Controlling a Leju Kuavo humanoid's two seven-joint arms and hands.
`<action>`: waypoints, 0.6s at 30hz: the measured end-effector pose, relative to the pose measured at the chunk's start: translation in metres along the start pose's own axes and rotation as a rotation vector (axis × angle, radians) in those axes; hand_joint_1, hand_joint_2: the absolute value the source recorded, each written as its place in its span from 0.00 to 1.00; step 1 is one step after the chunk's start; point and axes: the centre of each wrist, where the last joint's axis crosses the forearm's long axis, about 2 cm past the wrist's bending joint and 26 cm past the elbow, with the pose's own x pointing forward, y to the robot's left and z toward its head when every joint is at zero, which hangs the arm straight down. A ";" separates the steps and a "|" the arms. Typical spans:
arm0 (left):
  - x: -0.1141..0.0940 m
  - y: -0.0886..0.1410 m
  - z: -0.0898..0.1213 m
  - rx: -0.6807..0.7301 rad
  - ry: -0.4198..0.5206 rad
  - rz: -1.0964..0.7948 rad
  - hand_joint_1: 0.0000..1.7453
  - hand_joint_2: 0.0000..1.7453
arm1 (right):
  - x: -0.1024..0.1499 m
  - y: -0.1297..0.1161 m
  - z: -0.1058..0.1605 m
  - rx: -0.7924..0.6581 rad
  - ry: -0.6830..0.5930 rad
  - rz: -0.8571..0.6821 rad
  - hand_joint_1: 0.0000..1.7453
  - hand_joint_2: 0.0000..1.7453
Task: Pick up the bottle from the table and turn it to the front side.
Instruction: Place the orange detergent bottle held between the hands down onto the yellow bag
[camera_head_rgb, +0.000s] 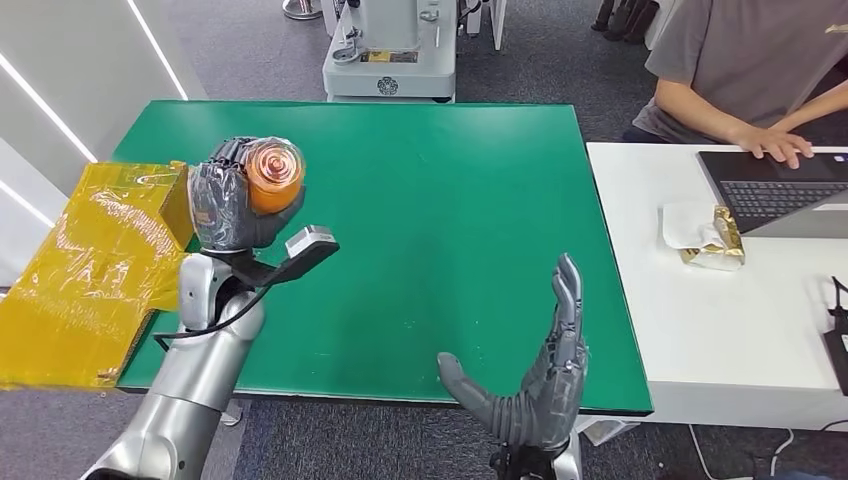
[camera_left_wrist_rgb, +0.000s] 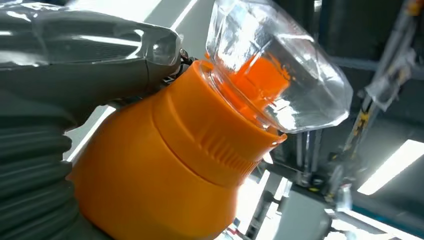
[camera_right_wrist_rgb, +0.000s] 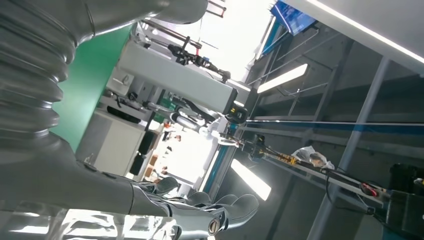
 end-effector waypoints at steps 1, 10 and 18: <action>-0.009 0.002 0.000 -0.032 -0.007 -0.090 1.00 1.00 | 0.000 0.001 0.000 0.001 0.002 -0.004 0.00 1.00; -0.068 0.017 0.021 -0.147 0.150 -0.478 1.00 1.00 | -0.002 0.004 0.003 0.010 0.017 -0.022 0.00 1.00; -0.095 0.013 0.048 -0.290 0.080 -0.642 1.00 1.00 | -0.001 0.006 0.005 0.027 0.016 -0.040 0.00 1.00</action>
